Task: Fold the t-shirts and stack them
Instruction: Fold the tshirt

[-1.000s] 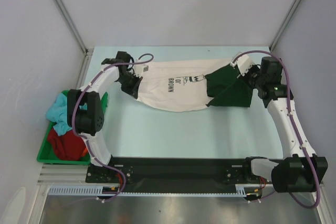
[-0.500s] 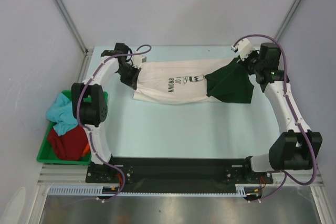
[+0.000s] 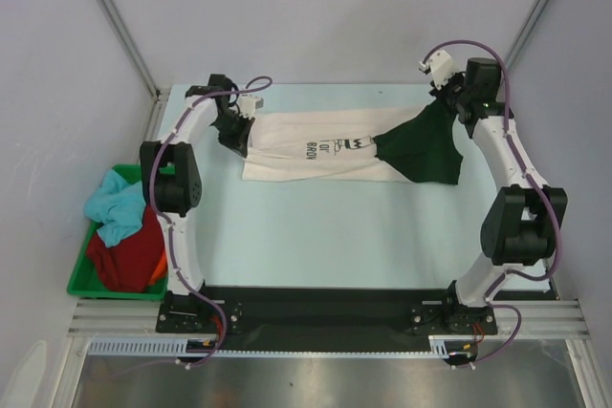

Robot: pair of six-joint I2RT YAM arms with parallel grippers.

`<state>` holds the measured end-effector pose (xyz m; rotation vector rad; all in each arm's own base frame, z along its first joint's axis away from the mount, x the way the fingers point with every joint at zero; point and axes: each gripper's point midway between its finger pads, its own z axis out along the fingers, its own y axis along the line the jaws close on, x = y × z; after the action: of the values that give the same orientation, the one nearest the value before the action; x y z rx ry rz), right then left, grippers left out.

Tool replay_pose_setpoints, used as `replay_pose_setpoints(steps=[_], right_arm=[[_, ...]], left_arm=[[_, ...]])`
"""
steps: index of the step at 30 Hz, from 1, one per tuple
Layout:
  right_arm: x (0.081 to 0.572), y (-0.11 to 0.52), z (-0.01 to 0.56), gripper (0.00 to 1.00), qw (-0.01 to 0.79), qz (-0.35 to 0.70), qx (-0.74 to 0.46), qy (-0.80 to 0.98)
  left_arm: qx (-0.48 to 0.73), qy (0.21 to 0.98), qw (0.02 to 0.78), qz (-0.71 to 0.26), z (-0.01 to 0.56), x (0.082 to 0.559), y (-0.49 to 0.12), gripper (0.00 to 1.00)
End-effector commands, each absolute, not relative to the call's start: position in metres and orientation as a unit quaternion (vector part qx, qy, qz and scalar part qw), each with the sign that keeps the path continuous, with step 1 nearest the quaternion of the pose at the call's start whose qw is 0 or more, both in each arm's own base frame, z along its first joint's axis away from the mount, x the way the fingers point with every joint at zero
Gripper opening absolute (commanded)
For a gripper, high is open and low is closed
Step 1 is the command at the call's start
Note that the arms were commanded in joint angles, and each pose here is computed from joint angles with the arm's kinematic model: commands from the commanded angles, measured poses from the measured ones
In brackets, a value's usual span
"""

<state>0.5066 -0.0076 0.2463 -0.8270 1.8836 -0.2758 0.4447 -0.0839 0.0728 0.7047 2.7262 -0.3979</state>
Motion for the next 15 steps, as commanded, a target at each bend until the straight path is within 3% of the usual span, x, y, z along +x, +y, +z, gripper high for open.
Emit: replay_pose_setpoints(steps=[1,11,14,15], right_arm=[[0.534,-0.01,0.275,0.0,0.548,-0.126,-0.325,0.76],[0.597,-0.011,0.24,0.0,0.537,-0.116,-0.326,0.769],[0.621,-0.012,0.22,0.0,0.531,-0.122,-0.322,0.774],[0.631,-0.01,0.212,0.1,0.529,-0.127,-0.321,0.775]], left_arm=[[0.235,0.949,0.163,-0.132,0.077,0.46,-0.07,0.0],[0.225,0.947,0.197,-0.117,0.069,0.513,-0.061,0.01],[0.219,0.947,0.211,-0.1,0.068,0.532,-0.058,0.06],[0.213,0.951,0.208,-0.085,0.061,0.534,-0.053,0.1]])
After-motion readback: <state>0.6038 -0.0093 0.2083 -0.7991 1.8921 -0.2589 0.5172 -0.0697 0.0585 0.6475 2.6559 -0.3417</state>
